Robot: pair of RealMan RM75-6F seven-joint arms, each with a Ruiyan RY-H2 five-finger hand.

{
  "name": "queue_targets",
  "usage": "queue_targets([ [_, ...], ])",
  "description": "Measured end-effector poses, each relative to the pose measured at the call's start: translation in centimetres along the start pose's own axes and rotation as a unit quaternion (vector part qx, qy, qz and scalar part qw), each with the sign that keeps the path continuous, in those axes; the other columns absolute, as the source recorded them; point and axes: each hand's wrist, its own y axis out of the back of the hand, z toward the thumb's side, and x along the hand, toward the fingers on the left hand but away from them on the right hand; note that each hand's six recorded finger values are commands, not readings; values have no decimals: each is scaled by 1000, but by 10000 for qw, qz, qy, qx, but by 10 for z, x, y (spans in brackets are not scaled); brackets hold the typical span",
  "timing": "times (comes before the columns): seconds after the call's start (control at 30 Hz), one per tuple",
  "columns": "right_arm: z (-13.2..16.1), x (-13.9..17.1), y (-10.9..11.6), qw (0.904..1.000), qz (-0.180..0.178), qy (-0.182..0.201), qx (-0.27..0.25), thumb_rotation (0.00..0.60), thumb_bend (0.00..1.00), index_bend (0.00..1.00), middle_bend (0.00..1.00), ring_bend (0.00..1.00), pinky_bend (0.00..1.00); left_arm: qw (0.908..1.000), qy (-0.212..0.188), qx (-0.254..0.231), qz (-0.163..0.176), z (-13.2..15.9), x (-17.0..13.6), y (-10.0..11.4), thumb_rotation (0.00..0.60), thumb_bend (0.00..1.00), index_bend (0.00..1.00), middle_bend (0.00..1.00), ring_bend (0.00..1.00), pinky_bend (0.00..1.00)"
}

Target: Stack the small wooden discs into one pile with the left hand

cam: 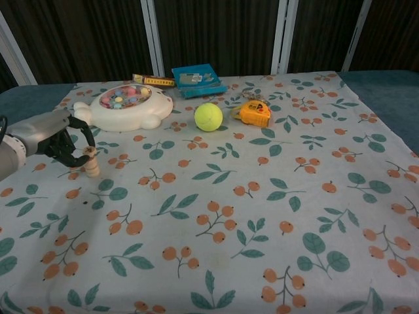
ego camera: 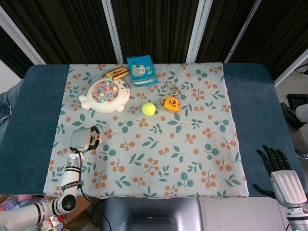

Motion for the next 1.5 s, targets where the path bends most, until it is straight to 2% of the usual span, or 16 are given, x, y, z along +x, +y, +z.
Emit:
queue_targets([
  [0.3, 0, 0, 0, 10000, 7, -6, 3, 600, 205, 0, 0, 0, 54, 10000, 38, 34, 18, -6, 2, 0, 600, 407, 486, 1000, 1000, 1000],
  [0.7, 0, 0, -1, 10000, 8, -20, -3, 600, 205, 0, 0, 0, 55, 10000, -14, 28, -37, -6, 1, -4, 600, 406, 424, 1000, 1000, 1000],
  [0.97, 0, 0, 0, 10000, -8, -27, -7, 600, 204, 0, 0, 0, 55, 10000, -26, 37, -35, -5, 1, -4, 600, 404, 341, 1000, 1000, 1000],
  [1.1, -1, 0, 0, 10000, -18, -32, -10, 600, 205, 0, 0, 0, 55, 10000, -46, 18, -13, -5, 0, -1, 600, 403, 334, 1000, 1000, 1000],
  [1.3, -1, 0, 1, 10000, -35, -35, -4, 600, 205, 0, 0, 0, 55, 9990, -298, -200, 252, 2, -8, 15, 600, 406, 294, 983, 984, 1000],
  [1.37, -2, 0, 1, 10000, -34, -43, 8, 600, 205, 0, 0, 0, 55, 9975, -515, -305, 378, 6, -16, 24, 600, 407, 233, 796, 791, 893],
  [1.4, -2, 1, 1, 10000, -34, -44, 8, 600, 205, 0, 0, 0, 55, 9964, -634, -365, 417, 8, -21, 27, 600, 408, 198, 676, 659, 779],
  [1.47, -2, 1, 1, 10000, -33, -45, 8, 600, 204, 0, 0, 0, 55, 9934, -913, -519, 463, 10, -33, 35, 600, 408, 106, 339, 292, 433],
  [1.5, -2, 1, 1, 10000, -32, -45, 9, 600, 205, 0, 0, 0, 55, 9920, -1028, -576, 447, 10, -38, 37, 600, 408, 71, 213, 148, 260],
])
